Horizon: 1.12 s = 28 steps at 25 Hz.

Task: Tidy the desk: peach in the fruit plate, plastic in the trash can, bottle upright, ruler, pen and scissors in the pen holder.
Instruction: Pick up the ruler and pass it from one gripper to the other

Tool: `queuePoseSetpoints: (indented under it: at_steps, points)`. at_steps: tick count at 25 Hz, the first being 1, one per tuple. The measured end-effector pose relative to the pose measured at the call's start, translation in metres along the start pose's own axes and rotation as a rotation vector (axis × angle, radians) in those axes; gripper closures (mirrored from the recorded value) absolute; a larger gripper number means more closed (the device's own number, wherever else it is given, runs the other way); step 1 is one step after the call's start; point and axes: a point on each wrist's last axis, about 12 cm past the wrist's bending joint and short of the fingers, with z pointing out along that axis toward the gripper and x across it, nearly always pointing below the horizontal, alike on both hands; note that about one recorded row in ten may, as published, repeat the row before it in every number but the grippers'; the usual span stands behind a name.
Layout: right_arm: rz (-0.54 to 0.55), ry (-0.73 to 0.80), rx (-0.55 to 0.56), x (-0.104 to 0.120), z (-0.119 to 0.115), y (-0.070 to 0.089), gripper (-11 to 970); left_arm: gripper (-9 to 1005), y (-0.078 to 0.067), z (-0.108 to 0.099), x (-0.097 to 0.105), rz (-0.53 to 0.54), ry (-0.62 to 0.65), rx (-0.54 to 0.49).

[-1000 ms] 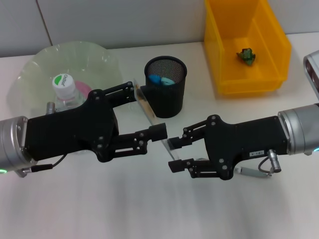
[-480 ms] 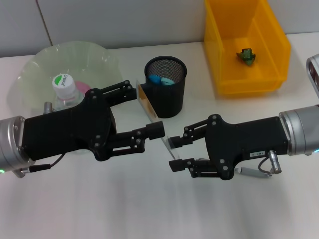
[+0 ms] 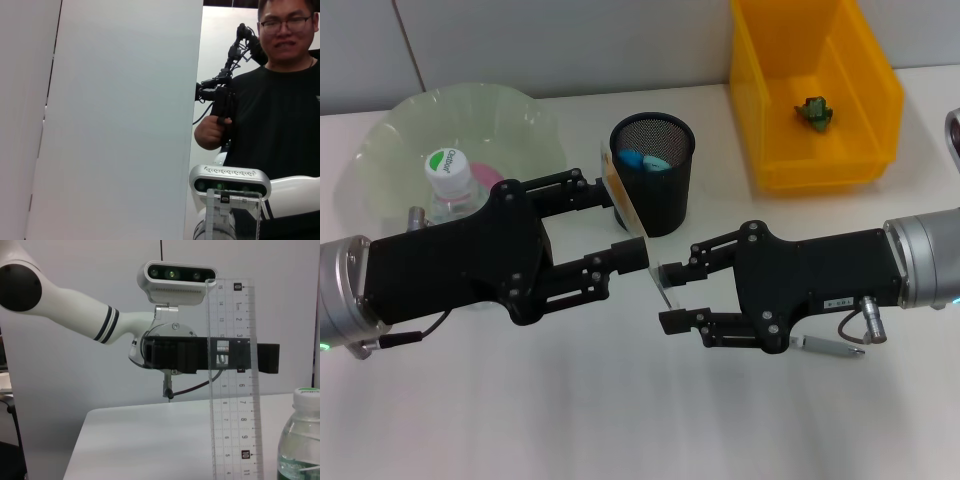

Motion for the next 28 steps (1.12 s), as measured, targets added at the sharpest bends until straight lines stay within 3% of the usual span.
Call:
queuePoseSetpoints:
  at_steps: [13, 28]
  points:
    - [0.000, -0.002, 0.000, 0.0000, -0.0003, 0.0003, 509, 453, -0.0005, 0.0023, -0.0002, 0.012, -0.014, 0.001]
    - [0.005, -0.006, -0.003, 0.0002, 0.0006, 0.0003, 498, 509, -0.0003, 0.0048, 0.0029, 0.020, -0.028, -0.006]
